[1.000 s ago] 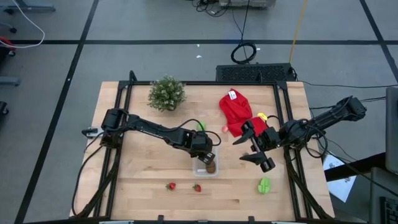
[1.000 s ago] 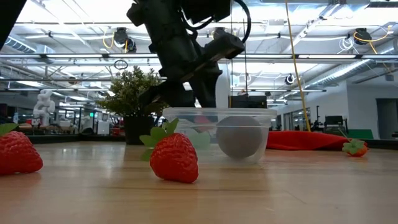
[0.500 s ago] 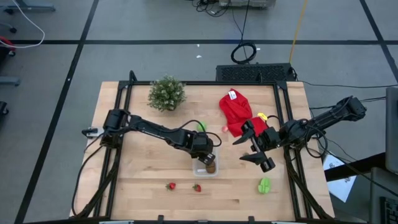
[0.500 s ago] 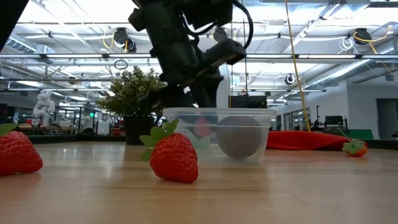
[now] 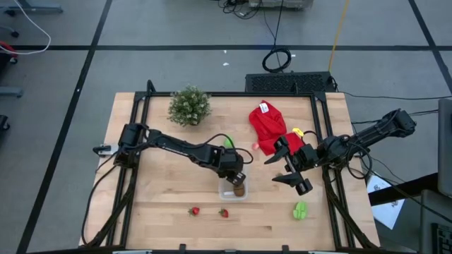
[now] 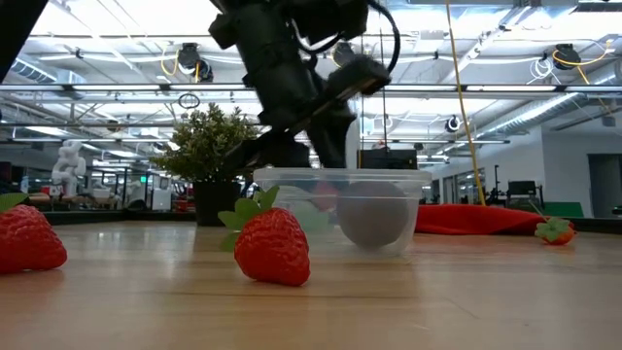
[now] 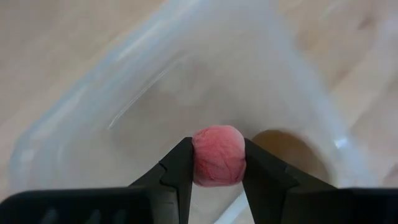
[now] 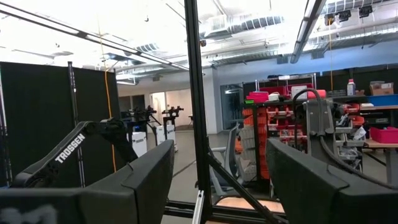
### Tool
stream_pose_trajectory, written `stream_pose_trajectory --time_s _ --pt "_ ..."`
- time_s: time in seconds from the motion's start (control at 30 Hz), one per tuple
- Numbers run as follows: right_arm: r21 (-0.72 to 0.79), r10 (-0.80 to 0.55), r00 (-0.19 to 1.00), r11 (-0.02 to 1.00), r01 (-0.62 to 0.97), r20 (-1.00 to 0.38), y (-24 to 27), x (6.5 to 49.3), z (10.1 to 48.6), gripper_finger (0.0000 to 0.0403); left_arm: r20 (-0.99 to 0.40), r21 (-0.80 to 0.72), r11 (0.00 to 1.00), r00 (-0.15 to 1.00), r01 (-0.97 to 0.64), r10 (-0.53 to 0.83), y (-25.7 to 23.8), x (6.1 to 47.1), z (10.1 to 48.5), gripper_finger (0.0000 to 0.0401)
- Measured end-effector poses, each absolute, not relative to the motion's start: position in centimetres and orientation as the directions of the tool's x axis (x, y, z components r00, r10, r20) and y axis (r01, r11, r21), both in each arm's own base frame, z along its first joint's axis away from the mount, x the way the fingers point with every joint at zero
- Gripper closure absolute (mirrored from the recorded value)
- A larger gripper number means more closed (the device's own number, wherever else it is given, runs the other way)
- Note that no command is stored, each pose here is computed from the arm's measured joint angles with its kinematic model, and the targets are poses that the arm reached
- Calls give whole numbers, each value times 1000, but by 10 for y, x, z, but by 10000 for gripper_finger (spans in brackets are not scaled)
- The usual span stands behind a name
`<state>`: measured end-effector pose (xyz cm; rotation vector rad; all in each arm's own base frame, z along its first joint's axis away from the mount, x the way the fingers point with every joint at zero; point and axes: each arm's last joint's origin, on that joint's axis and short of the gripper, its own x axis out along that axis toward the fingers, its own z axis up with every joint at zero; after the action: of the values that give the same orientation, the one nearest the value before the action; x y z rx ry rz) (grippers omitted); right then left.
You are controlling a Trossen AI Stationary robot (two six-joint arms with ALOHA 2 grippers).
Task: Pick and placing Produce into tupperware
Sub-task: Put the left pink peach into the transparent bin
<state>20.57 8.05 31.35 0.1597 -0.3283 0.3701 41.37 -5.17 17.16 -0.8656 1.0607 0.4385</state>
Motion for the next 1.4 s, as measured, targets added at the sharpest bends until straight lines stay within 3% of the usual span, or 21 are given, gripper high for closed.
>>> stream_pose_trajectory --time_s 0.33,1.4 --pt "94 330 885 921 -378 328 81 206 312 161 -914 -356 614 400 -704 -71 -46 411 174 288" --pt "94 331 888 921 -377 320 81 206 311 161 -914 -358 614 397 -704 -78 -44 411 174 287"
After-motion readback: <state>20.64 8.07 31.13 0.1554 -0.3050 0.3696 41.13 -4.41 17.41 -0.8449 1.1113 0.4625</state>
